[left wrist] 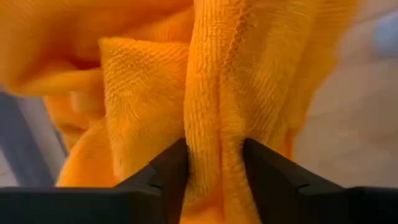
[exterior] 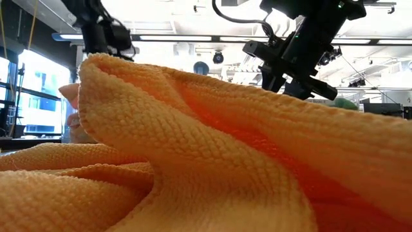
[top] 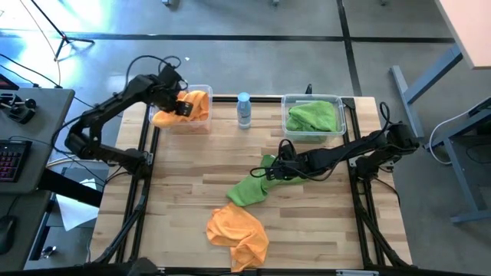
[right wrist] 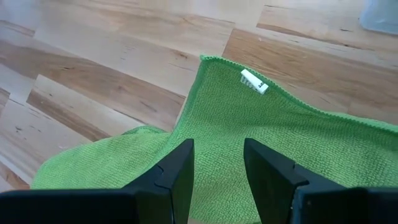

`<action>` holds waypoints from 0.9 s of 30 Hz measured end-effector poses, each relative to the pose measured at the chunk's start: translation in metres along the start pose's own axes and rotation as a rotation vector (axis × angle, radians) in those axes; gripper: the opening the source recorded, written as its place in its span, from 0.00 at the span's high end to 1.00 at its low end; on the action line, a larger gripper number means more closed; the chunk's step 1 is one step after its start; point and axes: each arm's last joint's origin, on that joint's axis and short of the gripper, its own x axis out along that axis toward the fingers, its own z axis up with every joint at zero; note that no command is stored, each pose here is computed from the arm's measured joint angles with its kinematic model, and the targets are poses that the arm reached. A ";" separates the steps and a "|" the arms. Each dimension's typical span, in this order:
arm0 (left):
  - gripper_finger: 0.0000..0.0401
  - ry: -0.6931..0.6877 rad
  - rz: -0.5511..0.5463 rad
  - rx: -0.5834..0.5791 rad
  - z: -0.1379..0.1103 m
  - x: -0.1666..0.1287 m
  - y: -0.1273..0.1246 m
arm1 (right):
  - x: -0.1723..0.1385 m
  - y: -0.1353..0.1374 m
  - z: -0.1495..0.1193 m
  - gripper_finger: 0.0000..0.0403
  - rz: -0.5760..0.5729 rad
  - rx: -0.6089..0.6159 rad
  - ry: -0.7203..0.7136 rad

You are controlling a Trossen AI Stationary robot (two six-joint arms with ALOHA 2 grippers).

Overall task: Sort microfiber towel by color & place in baskets
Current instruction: Put the orange towel into the left transparent bin

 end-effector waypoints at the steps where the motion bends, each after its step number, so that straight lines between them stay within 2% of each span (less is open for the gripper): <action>1: 0.67 0.012 0.003 0.000 -0.001 0.008 0.000 | 0.000 0.000 0.000 0.67 0.000 0.000 0.000; 7: 0.83 0.007 0.004 -0.036 0.004 0.049 -0.001 | 0.000 0.000 0.000 0.67 0.000 0.000 0.000; 14: 0.95 0.047 0.016 -0.037 0.012 0.075 -0.004 | 0.000 0.000 0.000 0.67 0.000 0.004 0.000; 19: 0.98 0.093 0.029 -0.036 0.013 0.089 -0.004 | 0.000 0.000 0.000 0.67 0.001 0.012 0.000; 27: 0.98 0.090 0.028 -0.028 0.012 0.087 -0.004 | 0.000 0.000 0.000 0.67 0.001 0.031 -0.001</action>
